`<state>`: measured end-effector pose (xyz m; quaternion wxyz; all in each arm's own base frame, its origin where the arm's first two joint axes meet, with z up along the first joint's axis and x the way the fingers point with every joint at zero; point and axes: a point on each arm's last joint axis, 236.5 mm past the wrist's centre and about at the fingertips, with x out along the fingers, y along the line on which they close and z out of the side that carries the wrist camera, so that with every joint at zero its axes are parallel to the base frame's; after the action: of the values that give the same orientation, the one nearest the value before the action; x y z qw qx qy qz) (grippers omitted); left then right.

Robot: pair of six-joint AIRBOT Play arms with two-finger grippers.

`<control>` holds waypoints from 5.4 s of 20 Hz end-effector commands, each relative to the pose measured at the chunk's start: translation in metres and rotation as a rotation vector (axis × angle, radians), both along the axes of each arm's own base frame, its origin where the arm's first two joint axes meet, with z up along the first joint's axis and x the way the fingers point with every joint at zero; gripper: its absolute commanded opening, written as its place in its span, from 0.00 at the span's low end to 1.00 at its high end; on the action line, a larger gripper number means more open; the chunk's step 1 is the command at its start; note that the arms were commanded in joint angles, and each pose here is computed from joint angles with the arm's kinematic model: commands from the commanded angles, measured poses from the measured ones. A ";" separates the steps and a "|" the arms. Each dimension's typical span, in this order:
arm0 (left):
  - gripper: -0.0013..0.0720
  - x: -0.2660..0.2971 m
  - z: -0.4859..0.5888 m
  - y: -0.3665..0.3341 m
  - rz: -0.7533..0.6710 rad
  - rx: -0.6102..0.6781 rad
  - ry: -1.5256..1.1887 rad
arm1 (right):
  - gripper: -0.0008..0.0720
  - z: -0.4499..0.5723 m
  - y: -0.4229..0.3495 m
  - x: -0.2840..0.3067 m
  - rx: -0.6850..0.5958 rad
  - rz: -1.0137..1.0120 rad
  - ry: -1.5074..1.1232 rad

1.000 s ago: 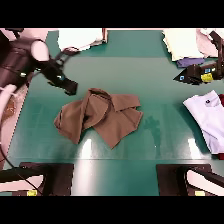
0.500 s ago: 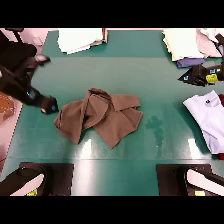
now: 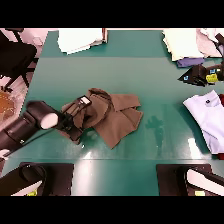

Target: Fold the shirts.

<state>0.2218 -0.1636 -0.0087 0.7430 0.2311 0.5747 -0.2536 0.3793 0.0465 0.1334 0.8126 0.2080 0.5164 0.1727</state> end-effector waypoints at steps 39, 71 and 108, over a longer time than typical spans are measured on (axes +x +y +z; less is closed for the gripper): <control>0.05 0.049 0.049 0.047 0.062 0.281 -0.234 | 0.86 -0.142 0.148 -0.073 0.315 0.124 0.427; 0.04 0.078 0.099 0.061 0.067 0.329 -0.365 | 0.04 -0.144 0.157 -0.043 0.298 -0.032 0.320; 0.05 0.117 0.254 0.093 0.139 0.095 -0.547 | 0.04 0.118 -0.018 -0.095 0.115 -0.355 -0.429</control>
<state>0.3295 -0.0512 0.2933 0.8946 0.2737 0.3474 -0.0645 0.2943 0.0319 0.2913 0.9141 0.2967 0.2476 0.1226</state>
